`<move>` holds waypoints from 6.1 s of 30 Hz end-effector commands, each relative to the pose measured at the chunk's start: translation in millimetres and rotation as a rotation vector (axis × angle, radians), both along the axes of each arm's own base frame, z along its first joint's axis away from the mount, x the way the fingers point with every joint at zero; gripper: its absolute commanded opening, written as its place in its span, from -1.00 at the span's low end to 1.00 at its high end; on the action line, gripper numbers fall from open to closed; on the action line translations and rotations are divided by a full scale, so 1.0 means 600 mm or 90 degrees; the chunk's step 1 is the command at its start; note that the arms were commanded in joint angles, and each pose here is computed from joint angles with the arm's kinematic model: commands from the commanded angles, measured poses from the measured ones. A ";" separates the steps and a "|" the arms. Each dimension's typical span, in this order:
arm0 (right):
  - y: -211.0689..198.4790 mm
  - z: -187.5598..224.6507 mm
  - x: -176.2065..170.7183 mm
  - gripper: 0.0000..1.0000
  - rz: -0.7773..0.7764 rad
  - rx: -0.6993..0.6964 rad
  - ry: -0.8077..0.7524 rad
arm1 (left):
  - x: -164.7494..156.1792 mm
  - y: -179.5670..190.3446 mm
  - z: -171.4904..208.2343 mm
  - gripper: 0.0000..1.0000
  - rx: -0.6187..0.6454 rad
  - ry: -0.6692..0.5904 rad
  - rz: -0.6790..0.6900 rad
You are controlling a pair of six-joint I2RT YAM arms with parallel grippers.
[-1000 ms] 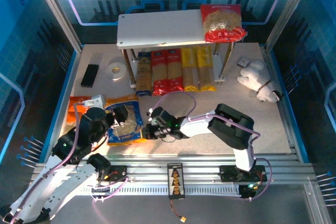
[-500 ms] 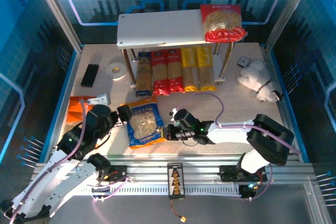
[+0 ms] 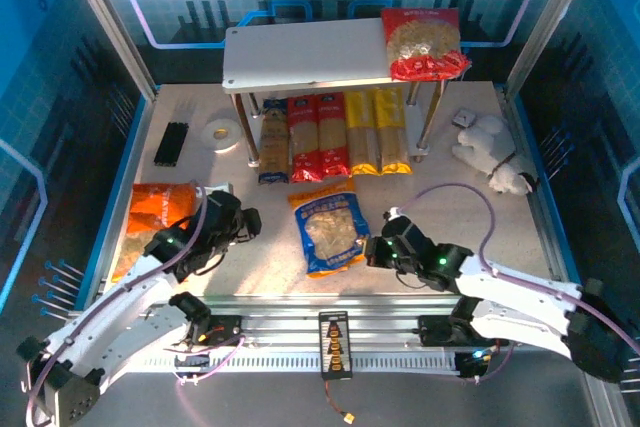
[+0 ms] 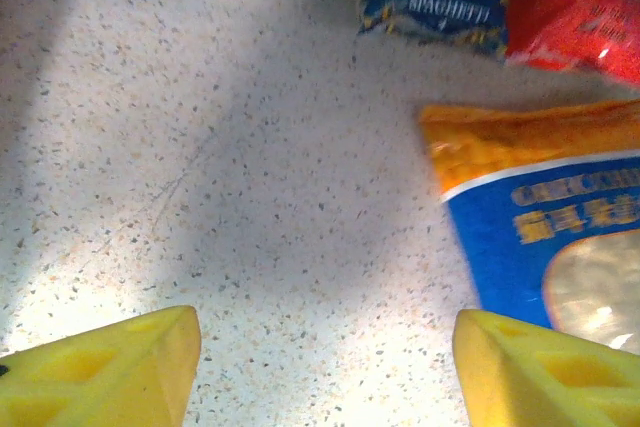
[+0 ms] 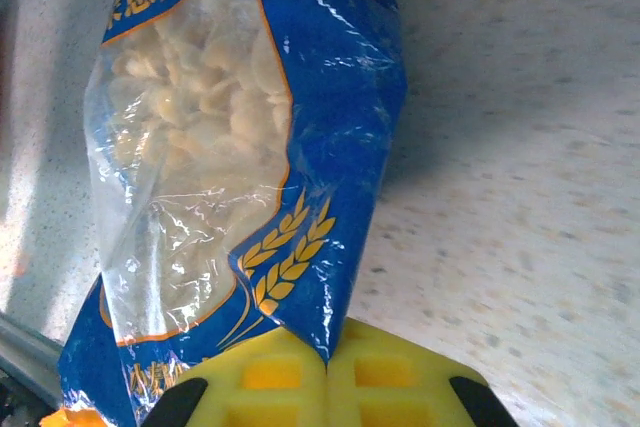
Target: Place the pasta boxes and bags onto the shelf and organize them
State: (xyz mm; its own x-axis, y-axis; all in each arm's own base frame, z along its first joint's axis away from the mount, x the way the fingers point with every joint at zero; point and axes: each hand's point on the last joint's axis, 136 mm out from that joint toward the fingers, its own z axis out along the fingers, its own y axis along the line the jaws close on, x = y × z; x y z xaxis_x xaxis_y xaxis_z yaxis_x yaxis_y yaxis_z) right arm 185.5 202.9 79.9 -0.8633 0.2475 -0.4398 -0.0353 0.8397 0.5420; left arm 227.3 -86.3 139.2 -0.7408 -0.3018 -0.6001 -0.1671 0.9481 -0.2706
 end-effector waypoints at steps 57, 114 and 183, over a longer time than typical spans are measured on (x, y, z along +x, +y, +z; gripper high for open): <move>0.664 0.033 0.111 0.39 0.445 0.066 -0.019 | -0.087 0.094 0.396 0.58 -0.118 -0.418 0.032; 0.636 -0.008 0.147 -1.00 0.325 0.056 -0.091 | -0.090 0.101 0.340 0.61 -0.082 -0.373 0.035; 0.040 -0.024 0.076 0.98 0.152 -0.377 -0.014 | -0.018 -0.054 -0.054 0.57 0.086 0.043 -0.083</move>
State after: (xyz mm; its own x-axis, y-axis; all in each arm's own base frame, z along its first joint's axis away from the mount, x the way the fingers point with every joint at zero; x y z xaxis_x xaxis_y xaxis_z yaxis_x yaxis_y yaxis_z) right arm 225.8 220.5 69.2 -0.8458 -0.2563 -0.4680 -0.2672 0.9626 -0.0442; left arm 216.4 -113.7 103.0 -0.8158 -0.1180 -0.5661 -0.0717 0.9921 -0.1034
